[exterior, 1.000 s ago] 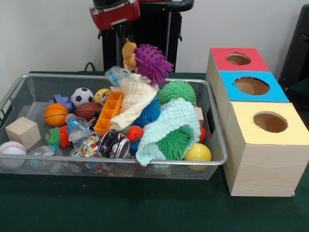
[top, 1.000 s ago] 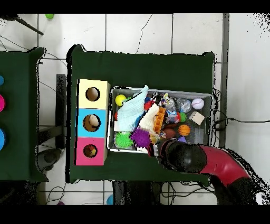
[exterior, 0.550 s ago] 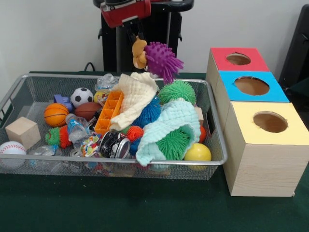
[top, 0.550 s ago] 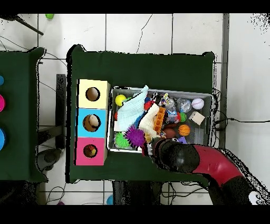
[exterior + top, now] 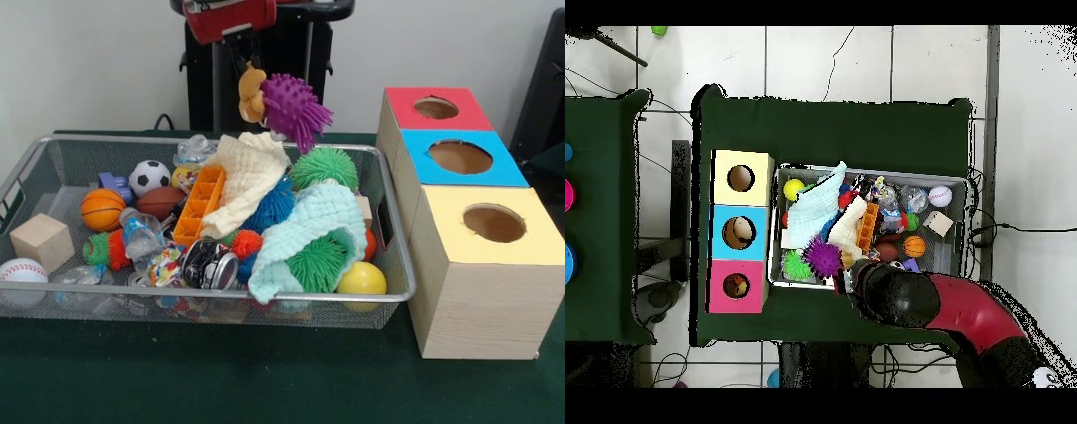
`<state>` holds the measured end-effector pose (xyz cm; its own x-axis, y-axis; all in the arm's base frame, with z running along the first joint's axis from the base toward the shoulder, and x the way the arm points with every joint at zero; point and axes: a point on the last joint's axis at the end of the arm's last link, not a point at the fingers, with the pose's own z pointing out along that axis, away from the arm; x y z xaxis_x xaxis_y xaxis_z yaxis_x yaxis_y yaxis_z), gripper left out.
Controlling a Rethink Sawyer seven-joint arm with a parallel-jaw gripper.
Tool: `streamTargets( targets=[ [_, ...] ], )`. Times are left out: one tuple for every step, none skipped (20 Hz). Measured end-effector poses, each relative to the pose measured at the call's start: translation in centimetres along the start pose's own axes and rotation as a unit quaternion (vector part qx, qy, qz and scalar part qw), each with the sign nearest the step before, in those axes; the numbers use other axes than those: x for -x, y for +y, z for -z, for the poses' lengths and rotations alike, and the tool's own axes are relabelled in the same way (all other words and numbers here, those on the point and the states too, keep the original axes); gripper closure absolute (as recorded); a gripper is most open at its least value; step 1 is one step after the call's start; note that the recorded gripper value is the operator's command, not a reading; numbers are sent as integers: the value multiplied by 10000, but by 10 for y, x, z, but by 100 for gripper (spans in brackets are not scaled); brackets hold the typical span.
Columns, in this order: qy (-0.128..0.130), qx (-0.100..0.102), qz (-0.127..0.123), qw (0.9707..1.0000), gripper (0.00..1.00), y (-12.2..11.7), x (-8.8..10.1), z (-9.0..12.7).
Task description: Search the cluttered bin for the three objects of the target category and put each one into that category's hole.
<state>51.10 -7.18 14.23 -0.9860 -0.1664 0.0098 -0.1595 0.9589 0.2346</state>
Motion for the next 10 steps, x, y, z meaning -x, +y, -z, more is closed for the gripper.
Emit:
streamTargets(
  targets=[
    [4,-40,3,10000,100,2,2,-1],
    [1,-84,15,10000,100,4,4,-2],
    [-40,-222,95,9997,100,9,10,-5],
    [-64,-270,130,9995,100,11,13,-6],
    [-107,-331,175,9992,100,13,16,-7],
    [-150,-391,220,9989,100,15,19,-8],
    [-232,-477,284,9982,100,18,25,-9],
    [-409,-619,379,9965,100,22,34,-11],
    [-515,-688,419,9954,100,24,38,-12],
    [-651,-764,457,9939,100,25,43,-13]
  ],
)
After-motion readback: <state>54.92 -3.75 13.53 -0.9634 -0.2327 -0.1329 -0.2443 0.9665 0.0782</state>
